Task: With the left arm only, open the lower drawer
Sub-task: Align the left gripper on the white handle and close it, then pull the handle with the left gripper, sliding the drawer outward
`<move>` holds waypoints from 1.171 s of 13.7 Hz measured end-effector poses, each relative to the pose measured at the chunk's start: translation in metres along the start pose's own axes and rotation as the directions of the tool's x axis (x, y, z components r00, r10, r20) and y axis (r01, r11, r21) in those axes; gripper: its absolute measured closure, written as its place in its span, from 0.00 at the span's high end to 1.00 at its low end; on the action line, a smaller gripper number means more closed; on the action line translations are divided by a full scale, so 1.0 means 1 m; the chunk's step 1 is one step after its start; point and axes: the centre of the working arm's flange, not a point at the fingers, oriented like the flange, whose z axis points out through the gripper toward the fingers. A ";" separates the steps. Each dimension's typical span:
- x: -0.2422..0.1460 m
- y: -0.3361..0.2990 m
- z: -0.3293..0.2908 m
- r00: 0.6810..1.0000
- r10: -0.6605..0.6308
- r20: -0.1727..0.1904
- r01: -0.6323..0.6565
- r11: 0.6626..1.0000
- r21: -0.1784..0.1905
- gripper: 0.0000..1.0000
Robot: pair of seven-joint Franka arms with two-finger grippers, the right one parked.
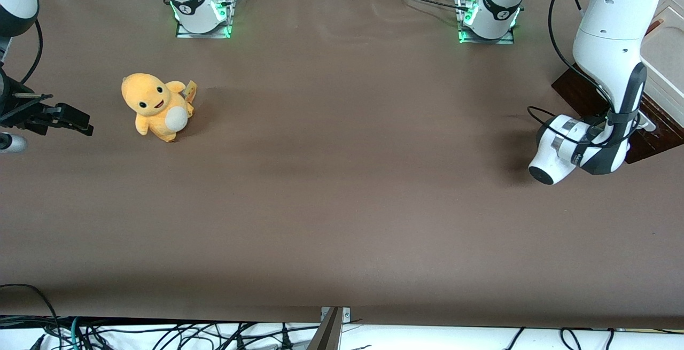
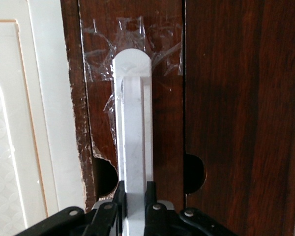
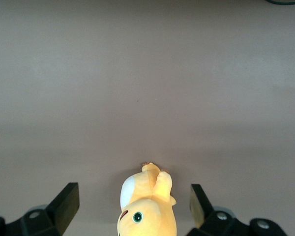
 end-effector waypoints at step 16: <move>-0.032 -0.004 -0.074 0.991 -0.016 -0.129 0.015 1.000 -0.010 0.18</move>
